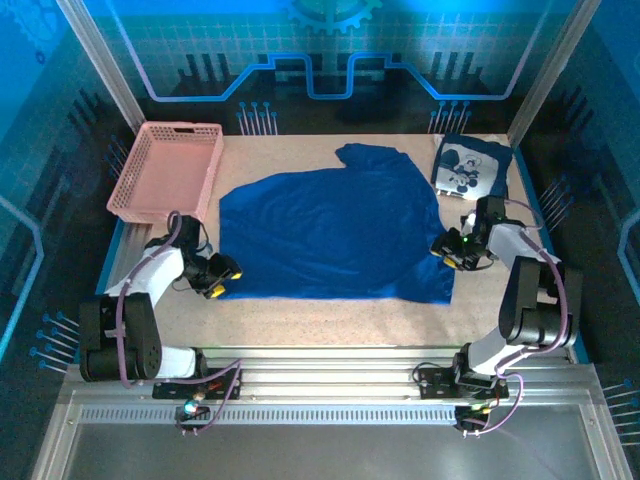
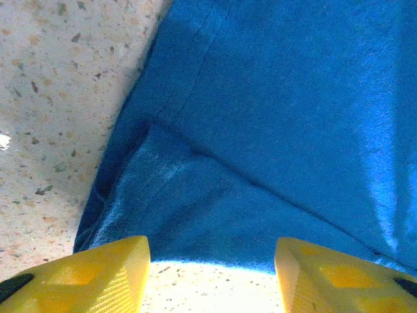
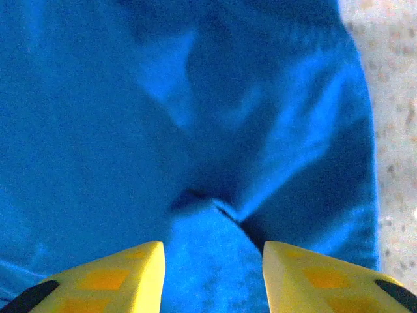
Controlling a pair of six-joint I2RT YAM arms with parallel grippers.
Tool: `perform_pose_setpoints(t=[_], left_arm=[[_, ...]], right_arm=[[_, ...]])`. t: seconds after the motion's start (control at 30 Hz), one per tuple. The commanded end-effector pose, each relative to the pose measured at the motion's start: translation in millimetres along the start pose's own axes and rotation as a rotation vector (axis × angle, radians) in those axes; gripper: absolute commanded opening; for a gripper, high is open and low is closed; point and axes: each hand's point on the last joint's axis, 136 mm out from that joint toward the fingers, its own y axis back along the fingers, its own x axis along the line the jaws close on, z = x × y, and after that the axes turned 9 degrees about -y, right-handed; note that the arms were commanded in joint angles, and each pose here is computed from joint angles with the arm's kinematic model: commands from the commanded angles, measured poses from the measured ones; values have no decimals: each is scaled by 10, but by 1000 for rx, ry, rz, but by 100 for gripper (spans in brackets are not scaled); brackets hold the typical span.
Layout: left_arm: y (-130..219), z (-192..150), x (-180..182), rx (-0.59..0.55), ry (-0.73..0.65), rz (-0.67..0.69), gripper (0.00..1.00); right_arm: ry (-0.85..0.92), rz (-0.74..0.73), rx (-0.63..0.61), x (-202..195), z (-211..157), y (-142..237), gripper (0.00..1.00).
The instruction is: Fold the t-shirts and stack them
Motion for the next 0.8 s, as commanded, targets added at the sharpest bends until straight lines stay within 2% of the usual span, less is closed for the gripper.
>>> perform_pose_setpoints(t=[0.0,0.33,0.43,0.6,0.67,0.77], left_arm=[[65,-51,-18,12,31,-18,56],[145,-68,28,-7,76,-28,57],[174,-76,45,-13,92,-29,59],[232,-111,74,-15,117,-15,62],[257,-131,103,-14,137,5,66],[272,-159,126,-12,160,17,67]], right_arm=[[57,24,-3,132,97,-72,44],[72,14,16,109,118,-231,39],[75,32,12,143,133,-250,30],[90,71,23,242,117,-224,1],[88,66,14,248,106,-166,0],[93,66,-5,260,68,-65,0]])
